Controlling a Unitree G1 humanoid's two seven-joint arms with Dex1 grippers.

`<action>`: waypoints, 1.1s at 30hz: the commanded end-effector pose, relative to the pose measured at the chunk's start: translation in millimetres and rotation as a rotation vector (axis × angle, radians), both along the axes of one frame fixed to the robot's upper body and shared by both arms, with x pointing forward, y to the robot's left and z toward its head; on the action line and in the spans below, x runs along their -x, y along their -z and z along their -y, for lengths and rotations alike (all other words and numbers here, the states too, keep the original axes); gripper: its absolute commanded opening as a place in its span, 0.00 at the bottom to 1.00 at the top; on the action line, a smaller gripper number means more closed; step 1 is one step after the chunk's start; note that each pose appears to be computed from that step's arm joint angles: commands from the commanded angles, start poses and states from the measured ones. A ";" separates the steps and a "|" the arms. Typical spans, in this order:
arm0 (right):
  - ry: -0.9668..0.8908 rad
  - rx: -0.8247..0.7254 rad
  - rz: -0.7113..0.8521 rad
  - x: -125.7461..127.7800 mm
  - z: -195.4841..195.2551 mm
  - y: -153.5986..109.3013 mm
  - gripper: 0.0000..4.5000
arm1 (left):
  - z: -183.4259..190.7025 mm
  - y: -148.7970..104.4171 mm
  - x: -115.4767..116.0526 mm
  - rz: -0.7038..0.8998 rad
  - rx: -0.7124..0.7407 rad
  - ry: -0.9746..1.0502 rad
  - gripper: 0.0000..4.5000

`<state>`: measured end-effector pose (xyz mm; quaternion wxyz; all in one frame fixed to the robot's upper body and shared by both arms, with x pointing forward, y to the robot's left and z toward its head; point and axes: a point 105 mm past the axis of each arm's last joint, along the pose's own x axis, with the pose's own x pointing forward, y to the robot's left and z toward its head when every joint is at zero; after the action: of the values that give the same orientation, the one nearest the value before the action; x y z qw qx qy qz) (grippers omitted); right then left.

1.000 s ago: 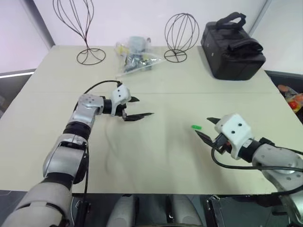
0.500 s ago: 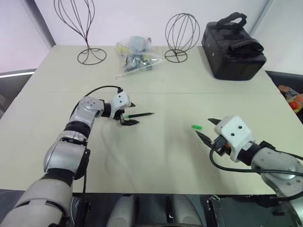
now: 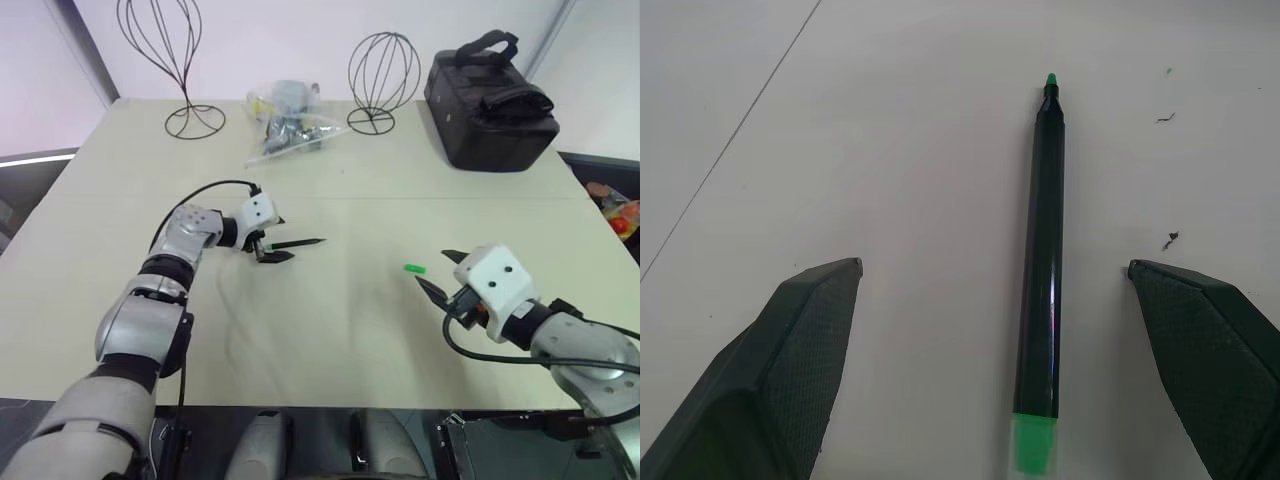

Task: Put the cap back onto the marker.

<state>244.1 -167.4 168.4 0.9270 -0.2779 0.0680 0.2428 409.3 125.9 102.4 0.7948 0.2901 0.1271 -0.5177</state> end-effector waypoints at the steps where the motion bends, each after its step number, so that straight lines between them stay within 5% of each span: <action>1: -0.005 0.014 0.056 1.4 -1.7 -10.7 0.63 | -5.9 11.3 2.7 -0.042 -0.032 -0.018 0.99; 6: -0.008 0.015 0.054 0.9 -1.9 -10.7 0.63 | -6.2 10.8 3.7 -0.036 -0.027 -0.008 0.99; 9: -0.010 0.017 0.053 0.4 -2.1 -10.5 0.63 | -6.2 9.5 4.1 -0.036 -0.014 -0.006 0.82; 11: -0.012 0.018 0.054 0.3 -2.2 -10.7 0.63 | -7.9 8.0 4.3 -0.039 -0.001 -0.009 0.60; 19: -0.016 0.021 0.055 -0.7 -2.1 -11.5 0.63 | -19.5 12.9 9.4 -0.064 -0.008 -0.011 0.60; 25: -0.022 0.023 0.056 -2.3 -2.3 -12.1 0.63 | -16.7 10.6 8.6 -0.059 0.002 -0.006 0.01; 33: -0.026 0.028 0.057 -3.3 -2.1 -12.6 0.63 | -13.4 6.3 7.8 -0.038 0.025 0.004 0.01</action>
<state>247.3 -166.7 172.7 0.9242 -0.2845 0.0617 0.2470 401.4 132.7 97.2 0.7891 0.2725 0.1324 -0.5343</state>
